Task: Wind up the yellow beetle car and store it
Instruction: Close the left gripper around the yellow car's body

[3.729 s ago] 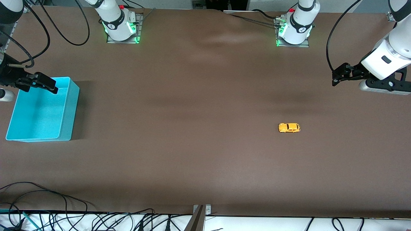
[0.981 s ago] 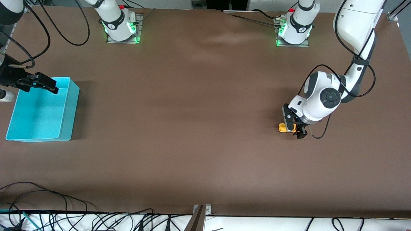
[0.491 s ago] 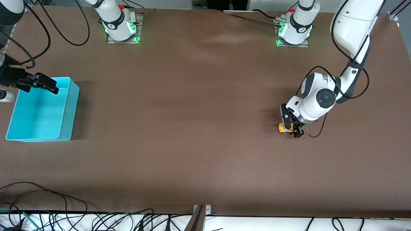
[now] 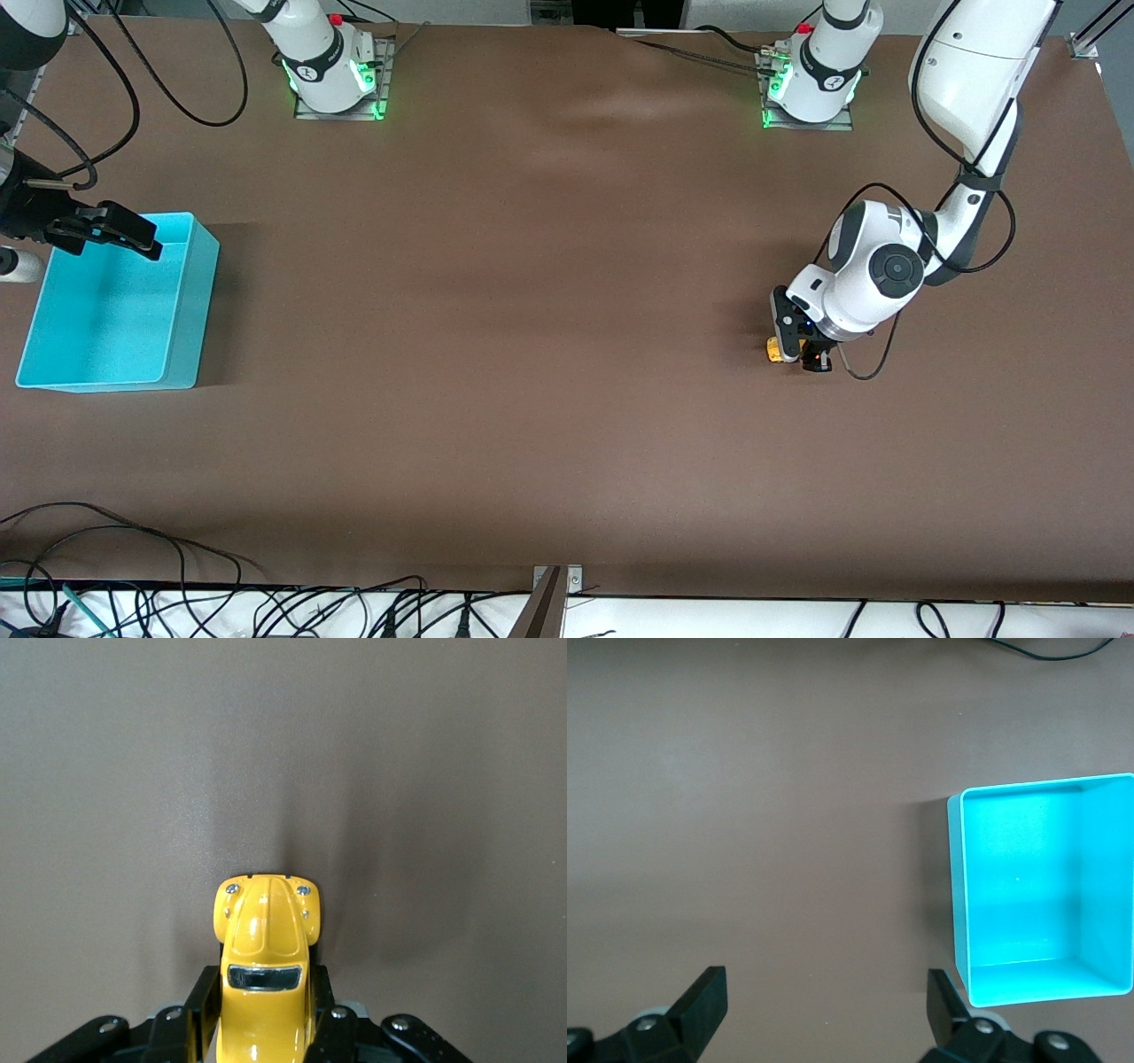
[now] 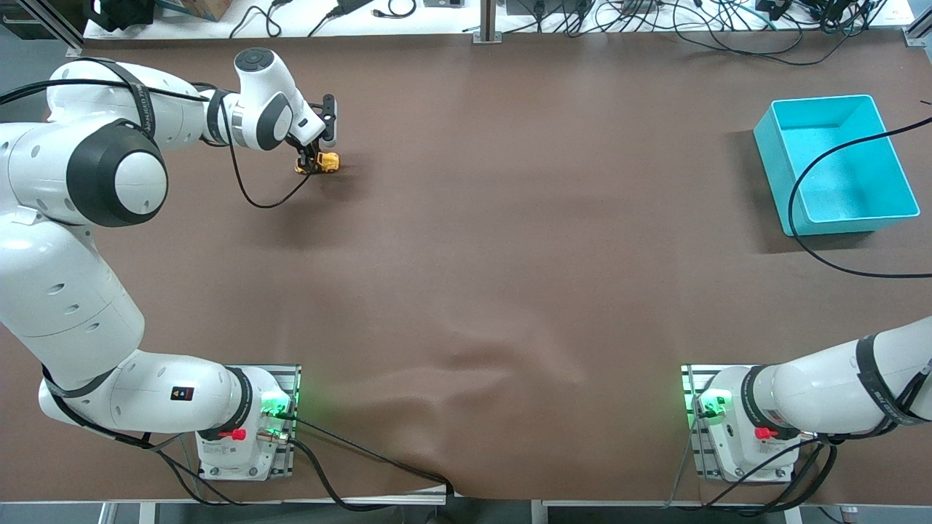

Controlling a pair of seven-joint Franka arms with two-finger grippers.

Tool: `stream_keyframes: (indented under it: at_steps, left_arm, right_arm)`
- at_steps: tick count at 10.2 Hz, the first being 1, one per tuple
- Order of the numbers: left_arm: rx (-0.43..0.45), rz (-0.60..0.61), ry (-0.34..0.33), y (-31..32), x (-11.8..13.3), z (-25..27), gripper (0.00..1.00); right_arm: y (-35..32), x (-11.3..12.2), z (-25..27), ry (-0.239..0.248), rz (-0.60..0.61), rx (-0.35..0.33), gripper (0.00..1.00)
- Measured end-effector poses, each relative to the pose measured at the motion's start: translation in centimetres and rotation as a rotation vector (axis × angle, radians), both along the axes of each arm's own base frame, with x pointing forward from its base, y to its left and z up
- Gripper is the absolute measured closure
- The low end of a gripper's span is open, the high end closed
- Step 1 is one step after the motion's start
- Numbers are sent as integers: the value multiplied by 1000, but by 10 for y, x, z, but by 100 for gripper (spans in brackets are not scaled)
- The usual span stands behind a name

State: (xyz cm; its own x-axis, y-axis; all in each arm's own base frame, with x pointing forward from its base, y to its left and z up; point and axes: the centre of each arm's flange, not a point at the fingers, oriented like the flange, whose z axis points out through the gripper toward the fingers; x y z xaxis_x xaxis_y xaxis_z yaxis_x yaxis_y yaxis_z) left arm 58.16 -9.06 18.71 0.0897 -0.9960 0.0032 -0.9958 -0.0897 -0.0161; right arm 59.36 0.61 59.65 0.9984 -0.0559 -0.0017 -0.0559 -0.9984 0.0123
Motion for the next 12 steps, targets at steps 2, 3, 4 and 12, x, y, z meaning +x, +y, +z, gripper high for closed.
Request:
stream_keyframes:
  at_steps: [2,3,4,12]
  left_arm:
    - [1,-33,-1,0,0,0,56]
    - [1,-52,-1,1,0,0,56]
    - [1,-63,-1,2,0,0,56]
    - [8,-102,6,84,10,-2,56]
  right_arm:
    - [0,0,0,0,0,0,0]
    - [0,0,0,0,-1,0,0]
    - [0,0,0,0,-1,0,0]
    - [-1,0,0,1,-1,0,0]
